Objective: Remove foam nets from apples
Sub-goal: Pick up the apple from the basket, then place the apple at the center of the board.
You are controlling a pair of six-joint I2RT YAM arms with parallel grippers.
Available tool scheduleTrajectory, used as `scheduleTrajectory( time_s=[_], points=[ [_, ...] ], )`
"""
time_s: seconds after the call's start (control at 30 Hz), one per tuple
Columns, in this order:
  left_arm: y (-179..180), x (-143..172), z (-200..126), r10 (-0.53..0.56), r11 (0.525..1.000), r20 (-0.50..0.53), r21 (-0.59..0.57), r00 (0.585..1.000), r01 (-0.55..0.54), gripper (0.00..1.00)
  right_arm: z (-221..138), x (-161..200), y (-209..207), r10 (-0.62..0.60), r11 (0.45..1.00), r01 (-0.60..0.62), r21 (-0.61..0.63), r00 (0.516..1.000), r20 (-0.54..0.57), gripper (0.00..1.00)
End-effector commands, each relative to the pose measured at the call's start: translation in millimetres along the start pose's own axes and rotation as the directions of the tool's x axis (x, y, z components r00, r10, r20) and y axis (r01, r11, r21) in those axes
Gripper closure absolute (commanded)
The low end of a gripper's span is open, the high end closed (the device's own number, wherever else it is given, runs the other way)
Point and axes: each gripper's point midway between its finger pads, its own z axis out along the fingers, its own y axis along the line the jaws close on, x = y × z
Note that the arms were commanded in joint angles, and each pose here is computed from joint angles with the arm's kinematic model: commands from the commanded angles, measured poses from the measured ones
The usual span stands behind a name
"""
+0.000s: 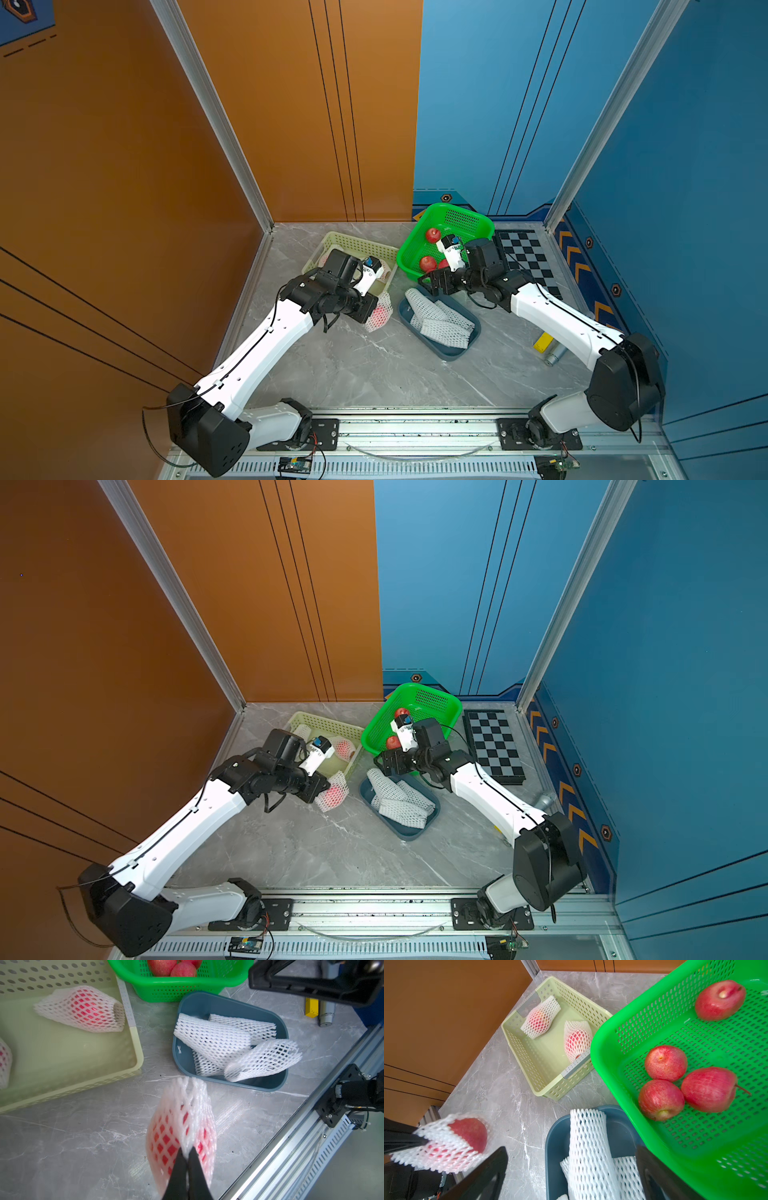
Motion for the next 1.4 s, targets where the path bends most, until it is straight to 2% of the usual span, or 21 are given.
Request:
scheduleTrajectory(
  time_s=[0.0, 0.27, 0.4, 0.6, 0.73, 0.8, 1.13, 1.37],
  points=[
    [-0.3, 20.2, 7.5, 0.025, 1.0, -0.065, 0.003, 0.998, -0.025, 1.0, 2.6, 0.8, -4.6, -0.019, 0.999, 0.02, 0.041, 1.0, -0.018, 0.03],
    [-1.1, 23.9, 12.5, 0.039, 0.999, -0.074, -0.011, 0.997, -0.04, 1.0, 9.0, -2.9, 4.1, -0.049, 0.998, 0.05, 0.049, 0.999, -0.018, 0.03],
    [3.6, 32.1, 17.6, 0.027, 0.997, -0.1, -0.063, 0.995, -0.033, 1.0, 7.6, -1.1, 9.2, -0.084, 0.994, 0.084, 0.066, 0.996, -0.016, 0.03],
    [6.2, 47.0, 20.2, 0.008, 0.996, -0.109, -0.091, 0.994, -0.018, 1.0, 4.5, 8.9, 6.7, -0.08, 0.994, 0.082, 0.076, 0.996, -0.031, 0.02],
    [2.6, 45.0, 16.0, 0.031, 0.993, -0.09, -0.114, 0.995, -0.041, 1.0, 6.1, 16.0, 9.2, -0.091, 0.992, 0.095, 0.078, 0.995, -0.049, 0.02],
    [9.4, 56.5, 21.5, 0.021, 0.989, -0.121, -0.145, 0.992, -0.038, 1.0, 4.9, 17.4, 8.3, -0.098, 0.991, 0.102, 0.09, 0.994, -0.05, 0.02],
    [12.2, 59.2, 22.1, 0.023, 0.986, -0.124, -0.164, 0.992, -0.043, 1.0, 3.4, 23.8, 14.0, -0.087, 0.992, 0.091, 0.082, 0.995, -0.049, 0.03],
    [10.1, 73.1, 27.0, -0.058, 0.986, -0.144, -0.161, 0.988, 0.034, 1.0, 10.9, 56.7, 32.0, -0.133, 0.989, 0.138, 0.049, 0.988, -0.083, 0.03]
  ],
)
